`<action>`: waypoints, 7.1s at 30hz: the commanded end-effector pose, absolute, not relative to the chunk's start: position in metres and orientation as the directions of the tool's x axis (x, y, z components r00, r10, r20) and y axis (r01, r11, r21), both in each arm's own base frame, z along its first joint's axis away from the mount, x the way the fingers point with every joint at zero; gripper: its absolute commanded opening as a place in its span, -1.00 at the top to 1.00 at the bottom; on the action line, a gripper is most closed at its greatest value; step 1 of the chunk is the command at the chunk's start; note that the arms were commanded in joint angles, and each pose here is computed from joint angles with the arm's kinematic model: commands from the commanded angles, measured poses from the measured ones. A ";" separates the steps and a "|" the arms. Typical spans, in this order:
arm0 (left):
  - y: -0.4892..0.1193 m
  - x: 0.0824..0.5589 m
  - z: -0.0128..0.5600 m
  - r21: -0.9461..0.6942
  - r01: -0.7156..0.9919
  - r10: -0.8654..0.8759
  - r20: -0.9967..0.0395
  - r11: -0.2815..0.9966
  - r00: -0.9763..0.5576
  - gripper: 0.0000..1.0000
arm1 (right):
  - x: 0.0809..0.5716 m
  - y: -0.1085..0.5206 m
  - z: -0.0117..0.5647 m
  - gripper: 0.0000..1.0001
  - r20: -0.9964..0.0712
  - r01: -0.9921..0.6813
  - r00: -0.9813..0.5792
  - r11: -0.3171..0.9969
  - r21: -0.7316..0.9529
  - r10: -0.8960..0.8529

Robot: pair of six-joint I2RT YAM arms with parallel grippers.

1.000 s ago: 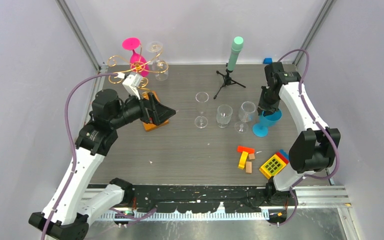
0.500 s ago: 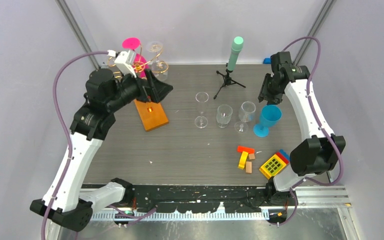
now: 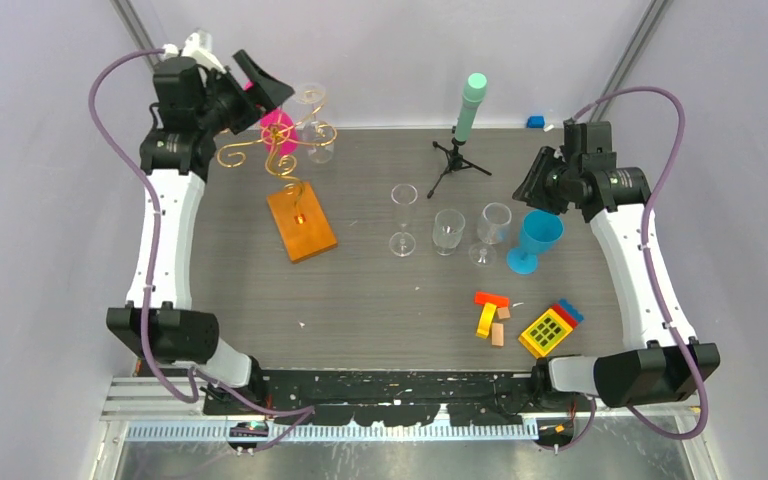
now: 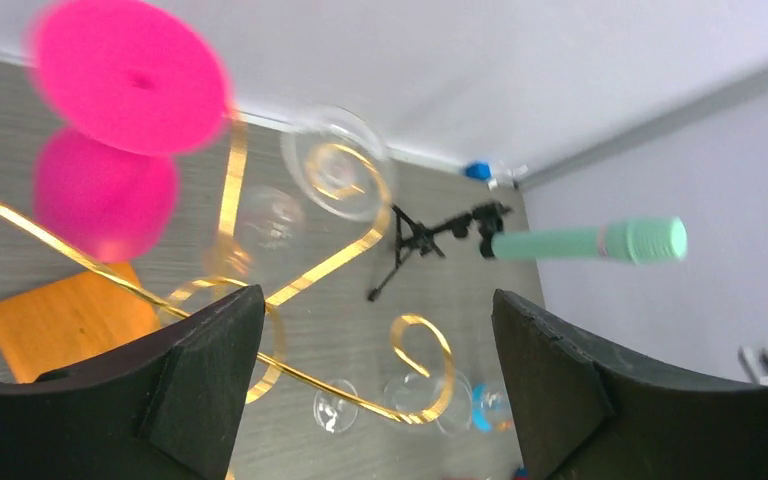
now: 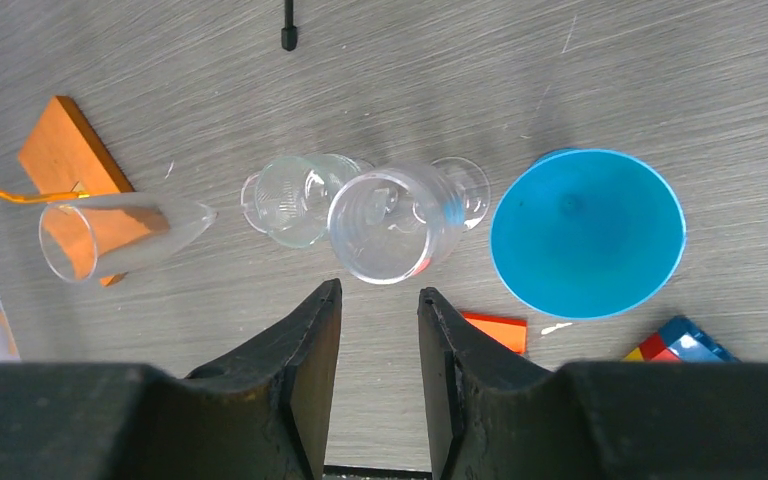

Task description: Take the wine glass off the wine glass rack

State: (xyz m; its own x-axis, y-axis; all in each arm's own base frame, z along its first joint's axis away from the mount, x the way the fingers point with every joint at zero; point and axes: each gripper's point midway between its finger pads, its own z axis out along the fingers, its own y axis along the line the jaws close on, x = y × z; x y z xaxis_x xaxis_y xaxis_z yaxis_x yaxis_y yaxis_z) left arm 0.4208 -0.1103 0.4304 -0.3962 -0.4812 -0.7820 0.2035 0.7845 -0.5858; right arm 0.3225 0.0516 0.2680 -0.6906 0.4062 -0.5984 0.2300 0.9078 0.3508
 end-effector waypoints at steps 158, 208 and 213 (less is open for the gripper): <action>-0.064 0.310 0.640 -0.612 0.702 -0.772 -0.620 0.364 -0.140 1.00 | 0.277 0.106 0.322 -0.62 -0.659 -0.087 -0.557 0.753 0.652 0.506; -0.247 0.207 0.615 -0.756 0.375 -0.485 -0.088 -0.536 -0.870 1.00 | 0.217 0.186 0.511 -0.78 -0.464 -0.730 -0.473 -0.039 0.682 0.750; -0.252 0.211 0.612 -0.761 0.357 -0.483 -0.067 -0.541 -0.873 1.00 | 0.196 0.200 0.522 -0.71 -0.491 -0.767 -0.499 -0.102 0.633 0.714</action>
